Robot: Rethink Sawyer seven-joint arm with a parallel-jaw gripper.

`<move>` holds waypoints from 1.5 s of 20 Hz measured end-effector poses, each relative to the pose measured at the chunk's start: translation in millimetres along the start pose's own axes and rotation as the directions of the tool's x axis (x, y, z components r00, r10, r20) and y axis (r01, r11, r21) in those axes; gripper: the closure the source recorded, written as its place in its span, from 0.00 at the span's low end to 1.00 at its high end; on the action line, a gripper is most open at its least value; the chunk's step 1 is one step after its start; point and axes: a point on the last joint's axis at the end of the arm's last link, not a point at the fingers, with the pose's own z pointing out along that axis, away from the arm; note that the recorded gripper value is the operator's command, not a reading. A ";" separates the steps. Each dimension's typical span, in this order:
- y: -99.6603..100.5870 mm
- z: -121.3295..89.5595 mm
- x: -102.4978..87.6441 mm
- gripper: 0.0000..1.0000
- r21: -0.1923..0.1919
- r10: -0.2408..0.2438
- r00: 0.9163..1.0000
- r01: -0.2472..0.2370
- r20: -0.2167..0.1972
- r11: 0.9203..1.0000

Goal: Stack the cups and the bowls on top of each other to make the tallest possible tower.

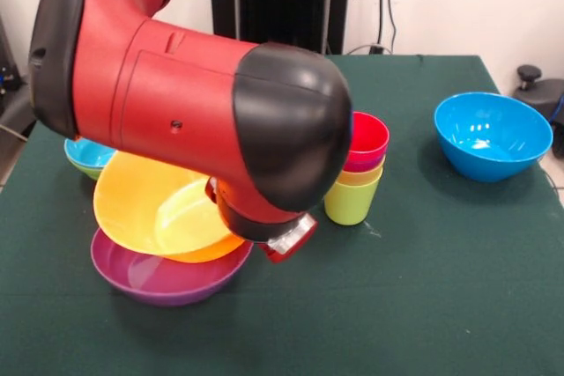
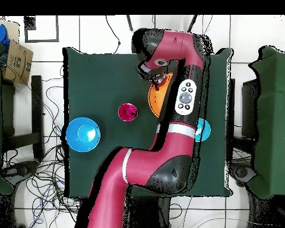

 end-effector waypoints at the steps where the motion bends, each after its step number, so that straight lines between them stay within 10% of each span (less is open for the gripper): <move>1: -1.1 0.9 -1.6 1.00 -0.001 0.002 1.000 -0.002 -0.003 1.000; 15: -15.5 6.9 -25.7 1.00 -0.004 0.049 0.996 -0.050 -0.076 0.999; 30: 0.4 13.4 -38.3 1.00 0.002 0.066 0.998 -0.066 0.001 0.998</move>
